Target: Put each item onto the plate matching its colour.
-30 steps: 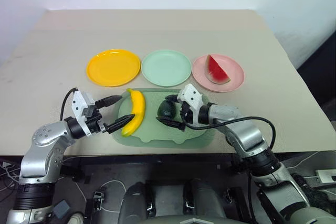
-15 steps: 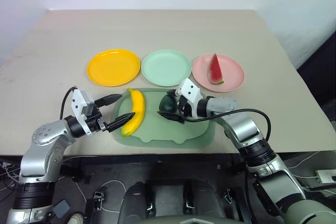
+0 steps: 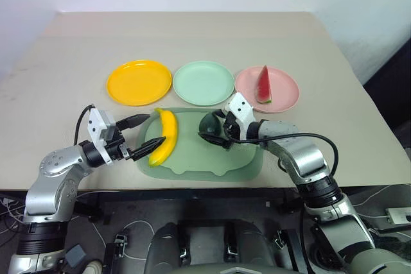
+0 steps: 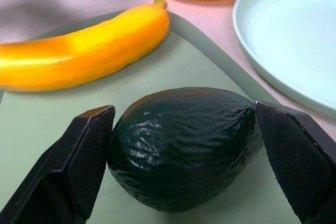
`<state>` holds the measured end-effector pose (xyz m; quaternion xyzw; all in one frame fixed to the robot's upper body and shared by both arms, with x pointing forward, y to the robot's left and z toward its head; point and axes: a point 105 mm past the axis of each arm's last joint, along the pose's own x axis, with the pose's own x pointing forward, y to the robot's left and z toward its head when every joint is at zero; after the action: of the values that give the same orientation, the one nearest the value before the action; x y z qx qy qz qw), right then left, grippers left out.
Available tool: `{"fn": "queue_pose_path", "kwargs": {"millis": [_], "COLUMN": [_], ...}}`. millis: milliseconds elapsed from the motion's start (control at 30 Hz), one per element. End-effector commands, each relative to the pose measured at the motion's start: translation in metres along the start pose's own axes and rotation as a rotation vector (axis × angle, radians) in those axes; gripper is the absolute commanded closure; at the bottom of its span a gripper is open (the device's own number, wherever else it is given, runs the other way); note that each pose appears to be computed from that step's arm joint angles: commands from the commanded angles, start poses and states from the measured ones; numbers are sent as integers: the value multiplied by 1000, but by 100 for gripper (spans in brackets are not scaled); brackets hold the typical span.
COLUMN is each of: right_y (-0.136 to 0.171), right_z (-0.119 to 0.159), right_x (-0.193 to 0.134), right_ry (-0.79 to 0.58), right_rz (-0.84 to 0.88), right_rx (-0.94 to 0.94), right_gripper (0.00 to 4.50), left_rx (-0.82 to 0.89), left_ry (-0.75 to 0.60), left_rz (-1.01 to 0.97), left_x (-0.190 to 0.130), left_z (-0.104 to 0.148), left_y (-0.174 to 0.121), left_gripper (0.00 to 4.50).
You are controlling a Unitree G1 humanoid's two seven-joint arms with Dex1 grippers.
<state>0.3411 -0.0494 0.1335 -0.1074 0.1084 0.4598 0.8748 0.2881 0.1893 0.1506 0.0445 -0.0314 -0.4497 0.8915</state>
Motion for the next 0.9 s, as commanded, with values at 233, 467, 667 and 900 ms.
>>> {"fn": "queue_pose_path", "kwargs": {"millis": [233, 467, 667, 900], "right_y": [-3, -11, -13, -14], "right_z": [-2, -5, -6, -16], "right_x": [-4, -9, -12, -14], "right_ry": [41, 52, 44, 86], "right_rz": [-12, -56, -85, -117], "right_rx": [112, 159, 164, 151], "right_gripper": [3, 3, 3, 3], "left_rx": [47, 53, 55, 55], "left_ry": [-20, -18, -18, -16], "left_rz": [-2, 4, 4, 3], "left_x": [2, 0, -1, -1], "left_z": [10, 10, 11, 11], "left_y": [3, 4, 4, 4], "left_gripper": [0, 0, 0, 0]}}
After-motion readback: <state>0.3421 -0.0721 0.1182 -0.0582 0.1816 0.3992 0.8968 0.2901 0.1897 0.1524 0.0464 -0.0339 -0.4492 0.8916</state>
